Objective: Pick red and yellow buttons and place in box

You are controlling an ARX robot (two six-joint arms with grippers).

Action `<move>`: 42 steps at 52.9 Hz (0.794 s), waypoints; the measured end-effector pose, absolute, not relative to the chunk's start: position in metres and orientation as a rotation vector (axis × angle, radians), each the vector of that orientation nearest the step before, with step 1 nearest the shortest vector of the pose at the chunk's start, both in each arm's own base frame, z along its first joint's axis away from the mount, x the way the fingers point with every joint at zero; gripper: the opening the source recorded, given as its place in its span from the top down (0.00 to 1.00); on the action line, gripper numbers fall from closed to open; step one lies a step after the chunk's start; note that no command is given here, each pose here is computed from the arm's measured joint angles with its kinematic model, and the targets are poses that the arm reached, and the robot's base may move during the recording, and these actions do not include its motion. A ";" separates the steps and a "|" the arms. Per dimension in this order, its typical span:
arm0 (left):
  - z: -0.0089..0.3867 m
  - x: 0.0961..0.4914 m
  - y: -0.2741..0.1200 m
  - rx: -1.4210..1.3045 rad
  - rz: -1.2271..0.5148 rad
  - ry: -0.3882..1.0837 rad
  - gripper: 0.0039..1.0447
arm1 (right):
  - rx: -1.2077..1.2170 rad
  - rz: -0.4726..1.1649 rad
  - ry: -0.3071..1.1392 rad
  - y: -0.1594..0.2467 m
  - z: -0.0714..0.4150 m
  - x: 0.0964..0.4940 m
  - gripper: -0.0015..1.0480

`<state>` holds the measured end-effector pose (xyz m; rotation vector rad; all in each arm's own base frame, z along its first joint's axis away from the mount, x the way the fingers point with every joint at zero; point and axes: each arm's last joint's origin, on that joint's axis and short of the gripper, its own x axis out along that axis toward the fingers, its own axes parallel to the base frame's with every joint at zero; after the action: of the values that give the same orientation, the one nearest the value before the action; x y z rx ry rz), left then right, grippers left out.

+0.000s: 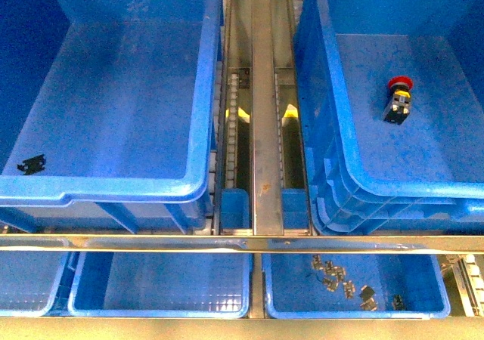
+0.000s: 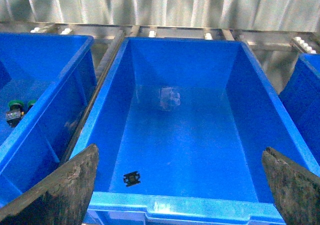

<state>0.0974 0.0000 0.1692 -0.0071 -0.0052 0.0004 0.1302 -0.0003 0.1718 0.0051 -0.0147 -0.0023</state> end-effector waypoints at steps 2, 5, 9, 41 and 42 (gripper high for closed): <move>0.169 0.097 0.000 -0.007 0.000 -0.005 0.07 | 0.005 -0.002 -0.015 0.000 0.172 0.129 0.96; 0.169 0.097 0.000 -0.007 0.000 -0.005 0.07 | 0.005 -0.002 -0.018 0.000 0.173 0.127 0.96; 0.169 0.097 0.000 -0.007 0.000 -0.005 0.07 | 0.005 -0.002 -0.020 0.000 0.173 0.124 0.96; 0.169 0.097 0.000 -0.007 0.000 -0.005 0.07 | 0.005 -0.002 -0.023 0.000 0.174 0.109 0.96; 0.169 0.097 0.000 -0.007 0.000 -0.005 0.07 | 0.005 -0.002 -0.023 0.000 0.174 0.109 0.96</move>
<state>0.0974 0.0000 0.1692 -0.0071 -0.0052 0.0004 0.1090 -0.0002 0.1735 0.0051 -0.0227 -0.0022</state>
